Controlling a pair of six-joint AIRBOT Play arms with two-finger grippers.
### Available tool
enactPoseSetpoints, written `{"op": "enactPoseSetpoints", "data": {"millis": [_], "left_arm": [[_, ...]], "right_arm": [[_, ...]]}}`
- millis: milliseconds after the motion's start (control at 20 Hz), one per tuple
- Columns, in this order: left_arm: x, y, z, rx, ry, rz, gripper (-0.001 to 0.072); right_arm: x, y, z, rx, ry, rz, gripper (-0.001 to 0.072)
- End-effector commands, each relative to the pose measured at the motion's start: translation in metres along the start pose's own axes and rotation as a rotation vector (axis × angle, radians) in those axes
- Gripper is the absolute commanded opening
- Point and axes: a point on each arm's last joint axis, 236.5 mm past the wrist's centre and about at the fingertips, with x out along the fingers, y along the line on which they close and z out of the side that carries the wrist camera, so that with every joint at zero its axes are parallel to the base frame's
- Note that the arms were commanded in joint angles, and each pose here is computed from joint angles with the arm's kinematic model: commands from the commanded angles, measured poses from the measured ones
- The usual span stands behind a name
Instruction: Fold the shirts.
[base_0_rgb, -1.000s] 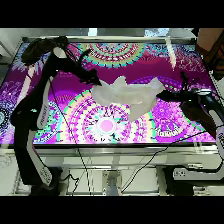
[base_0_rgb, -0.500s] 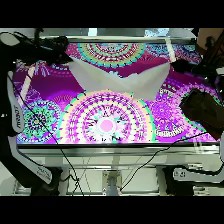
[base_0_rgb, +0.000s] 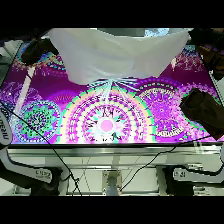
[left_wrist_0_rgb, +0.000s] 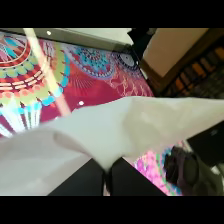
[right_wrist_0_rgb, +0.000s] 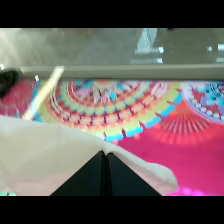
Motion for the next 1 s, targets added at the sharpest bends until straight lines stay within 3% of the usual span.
{"op": "enactPoseSetpoints", "data": {"millis": [0,250,600,750,950], "left_arm": [[-0.04,-0.05,-0.022,0.158,0.108,0.03,0.0009],[-0.105,-0.137,-0.029,0.29,0.078,0.081,0.0009],[-0.155,-0.233,-0.07,0.344,0.089,0.051,0.0008],[-0.154,-0.22,-0.072,0.316,0.101,0.099,0.0008],[-0.129,-0.147,-0.085,0.181,0.189,0.225,0.0009]], "right_arm": [[-0.033,0.008,-0.03,-0.074,0.23,-0.041,0.0022],[-0.103,0.064,-0.018,-0.118,0.249,-0.016,0.0022],[-0.23,0.138,0.002,-0.178,0.127,-0.122,0.002],[-0.254,0.131,0.003,-0.18,0.102,-0.221,0.002],[-0.233,0.094,-0.01,-0.115,0.195,-0.291,0.002]]}}
